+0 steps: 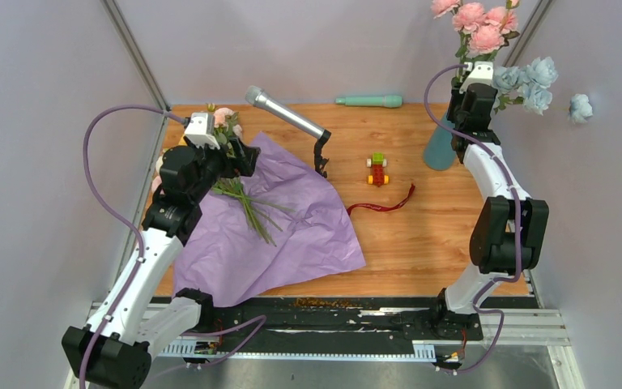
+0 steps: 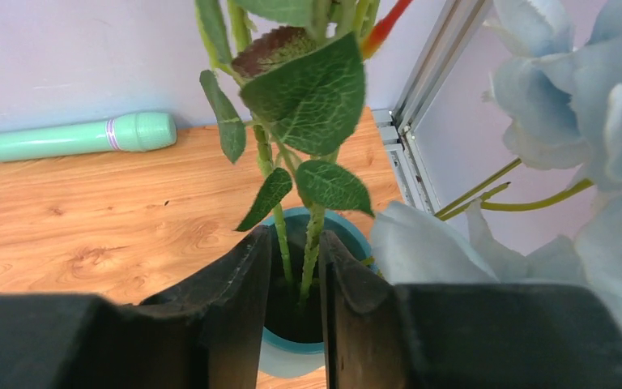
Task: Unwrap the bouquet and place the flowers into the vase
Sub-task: Insert the fake flower into the vase, then pick up the fake flower from the wrapping paper, then insert the fake flower into the vase.
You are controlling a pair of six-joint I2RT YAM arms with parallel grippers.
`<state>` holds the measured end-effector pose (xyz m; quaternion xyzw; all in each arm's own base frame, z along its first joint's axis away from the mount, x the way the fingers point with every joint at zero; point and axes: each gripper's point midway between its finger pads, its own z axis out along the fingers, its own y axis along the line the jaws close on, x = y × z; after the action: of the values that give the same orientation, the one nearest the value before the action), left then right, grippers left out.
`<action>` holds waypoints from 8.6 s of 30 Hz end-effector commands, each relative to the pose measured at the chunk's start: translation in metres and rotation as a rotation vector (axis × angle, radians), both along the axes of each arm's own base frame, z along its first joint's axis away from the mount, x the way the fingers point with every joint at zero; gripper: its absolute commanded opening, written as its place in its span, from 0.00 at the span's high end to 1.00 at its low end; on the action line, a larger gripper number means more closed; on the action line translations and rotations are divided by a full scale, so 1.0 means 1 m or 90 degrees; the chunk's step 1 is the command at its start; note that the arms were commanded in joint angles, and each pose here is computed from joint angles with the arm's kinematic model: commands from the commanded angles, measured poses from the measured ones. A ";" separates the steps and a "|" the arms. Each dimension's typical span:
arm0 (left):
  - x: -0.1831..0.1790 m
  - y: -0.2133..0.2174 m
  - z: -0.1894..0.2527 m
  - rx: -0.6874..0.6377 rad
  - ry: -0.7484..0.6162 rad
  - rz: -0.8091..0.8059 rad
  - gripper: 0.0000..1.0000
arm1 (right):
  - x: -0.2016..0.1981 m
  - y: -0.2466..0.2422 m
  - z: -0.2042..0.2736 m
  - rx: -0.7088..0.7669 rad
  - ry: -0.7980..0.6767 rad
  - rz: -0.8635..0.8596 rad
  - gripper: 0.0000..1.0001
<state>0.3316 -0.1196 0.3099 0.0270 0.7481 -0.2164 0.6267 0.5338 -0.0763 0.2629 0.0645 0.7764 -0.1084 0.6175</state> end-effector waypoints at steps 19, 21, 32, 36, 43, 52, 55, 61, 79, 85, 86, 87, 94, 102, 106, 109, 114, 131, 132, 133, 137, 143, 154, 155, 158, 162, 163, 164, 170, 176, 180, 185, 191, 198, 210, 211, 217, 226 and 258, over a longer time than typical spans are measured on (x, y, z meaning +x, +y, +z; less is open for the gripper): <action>0.002 -0.003 0.023 -0.018 -0.035 -0.022 0.00 | -0.032 0.015 0.042 0.033 -0.072 0.038 0.45; 0.003 -0.003 0.021 -0.019 -0.030 -0.022 0.00 | -0.039 0.018 0.049 0.040 -0.083 0.043 0.44; 0.014 0.016 0.005 0.003 -0.023 0.042 0.01 | -0.099 0.065 0.076 0.188 -0.099 0.142 0.38; 0.026 0.036 -0.018 0.012 0.011 0.113 0.00 | -0.128 0.082 0.062 0.231 -0.067 0.174 0.38; 0.025 0.066 -0.067 -0.034 0.084 0.226 0.00 | -0.179 0.101 0.026 0.268 0.017 0.210 0.38; -0.009 0.072 -0.139 -0.107 0.176 0.267 0.10 | -0.209 0.119 0.003 0.314 0.062 0.248 0.37; -0.013 0.067 -0.161 -0.109 0.207 0.256 0.22 | -0.211 0.122 -0.001 0.320 0.071 0.256 0.37; -0.009 0.054 -0.182 -0.093 0.230 0.208 0.41 | -0.214 0.125 -0.016 0.330 0.093 0.261 0.38; 0.012 0.034 -0.214 -0.053 0.273 0.157 0.67 | -0.215 0.128 -0.021 0.332 0.107 0.269 0.38; 0.014 0.033 -0.221 -0.043 0.284 0.157 0.69 | -0.215 0.128 -0.022 0.333 0.110 0.270 0.38; 0.014 0.032 -0.223 -0.043 0.286 0.155 0.69 | -0.215 0.128 -0.022 0.333 0.111 0.270 0.38; 0.014 0.032 -0.225 -0.044 0.288 0.154 0.70 | -0.215 0.128 -0.022 0.332 0.112 0.270 0.38; 0.016 0.027 -0.230 -0.052 0.294 0.144 0.73 | -0.215 0.128 -0.024 0.332 0.116 0.270 0.38; 0.014 0.029 -0.243 -0.044 0.317 0.152 0.73 | -0.216 0.128 -0.024 0.331 0.118 0.272 0.37; 0.014 0.029 -0.247 -0.043 0.323 0.154 0.73 | -0.216 0.128 -0.023 0.331 0.119 0.273 0.37; 0.014 0.029 -0.249 -0.043 0.326 0.154 0.72 | -0.216 0.128 -0.023 0.330 0.118 0.274 0.37; 0.014 0.029 -0.255 -0.040 0.337 0.155 0.72 | -0.216 0.129 -0.023 0.332 0.118 0.274 0.37; 0.019 0.027 -0.269 -0.060 0.367 0.169 0.79 | -0.217 0.130 -0.022 0.335 0.119 0.276 0.37; 0.019 0.027 -0.270 -0.061 0.370 0.170 0.79 | -0.218 0.130 -0.022 0.334 0.120 0.277 0.37; 0.018 0.027 -0.271 -0.061 0.372 0.171 0.81 | -0.217 0.130 -0.023 0.334 0.120 0.277 0.37; 0.017 0.026 -0.265 -0.077 0.366 0.174 0.84 | -0.218 0.130 -0.022 0.333 0.122 0.276 0.37; 0.015 0.024 -0.230 -0.130 0.313 0.177 0.98 | -0.218 0.129 -0.023 0.332 0.123 0.273 0.37; -0.002 0.033 -0.169 -0.182 0.208 0.187 1.00 | -0.219 0.129 -0.022 0.333 0.125 0.272 0.37; -0.004 0.033 -0.160 -0.189 0.191 0.183 1.00 | -0.219 0.129 -0.023 0.334 0.126 0.272 0.37; -0.012 0.031 -0.142 -0.194 0.155 0.160 1.00 | -0.220 0.131 -0.021 0.336 0.127 0.279 0.37; -0.024 0.023 -0.113 -0.187 0.101 0.101 1.00 | -0.224 0.143 -0.015 0.349 0.126 0.326 0.35; -0.026 0.022 -0.108 -0.180 0.090 0.091 1.00 | -0.226 0.148 -0.011 0.352 0.123 0.348 0.35; -0.031 0.020 -0.097 -0.182 0.069 0.075 1.00 | -0.228 0.153 -0.008 0.356 0.119 0.371 0.34; -0.057 0.005 -0.044 -0.154 -0.038 -0.011 1.00 | -0.244 0.188 0.018 0.378 0.095 0.518 0.28; -0.090 -0.040 0.001 -0.110 -0.128 -0.163 1.00 | -0.271 0.239 0.052 0.378 0.066 0.673 0.24; -0.113 -0.080 0.017 -0.116 -0.146 -0.271 1.00 | -0.289 0.276 0.078 0.378 0.043 0.753 0.23; -0.143 -0.130 0.026 -0.142 -0.148 -0.381 1.00 | -0.306 0.318 0.117 0.427 -0.024 0.834 0.22; -0.164 -0.165 0.028 -0.173 -0.143 -0.447 1.00 | -0.316 0.345 0.141 0.485 -0.067 0.860 0.27; -0.176 -0.180 0.016 -0.199 -0.124 -0.474 1.00 | -0.308 0.346 0.144 0.521 -0.087 0.831 0.39; -0.177 -0.181 -0.001 -0.201 -0.099 -0.468 1.00 | -0.303 0.348 0.148 0.563 -0.098 0.823 0.66; -0.177 -0.181 -0.001 -0.202 -0.099 -0.468 1.00 | -0.302 0.349 0.147 0.565 -0.094 0.823 0.69; -0.176 -0.181 -0.001 -0.203 -0.099 -0.465 1.00 | -0.300 0.351 0.142 0.569 -0.083 0.821 0.83; -0.168 -0.180 -0.011 -0.182 -0.067 -0.435 1.00 | -0.297 0.348 0.139 0.548 -0.089 0.807 1.00; -0.046 0.057 -0.040 0.150 0.098 0.085 0.00 | -0.120 0.077 0.203 0.152 -0.293 0.095 1.00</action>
<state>0.2899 -0.0885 0.2719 0.0368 0.8185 -0.1532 0.5525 0.4113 0.0266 0.3777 0.0813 0.7254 0.0531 0.6815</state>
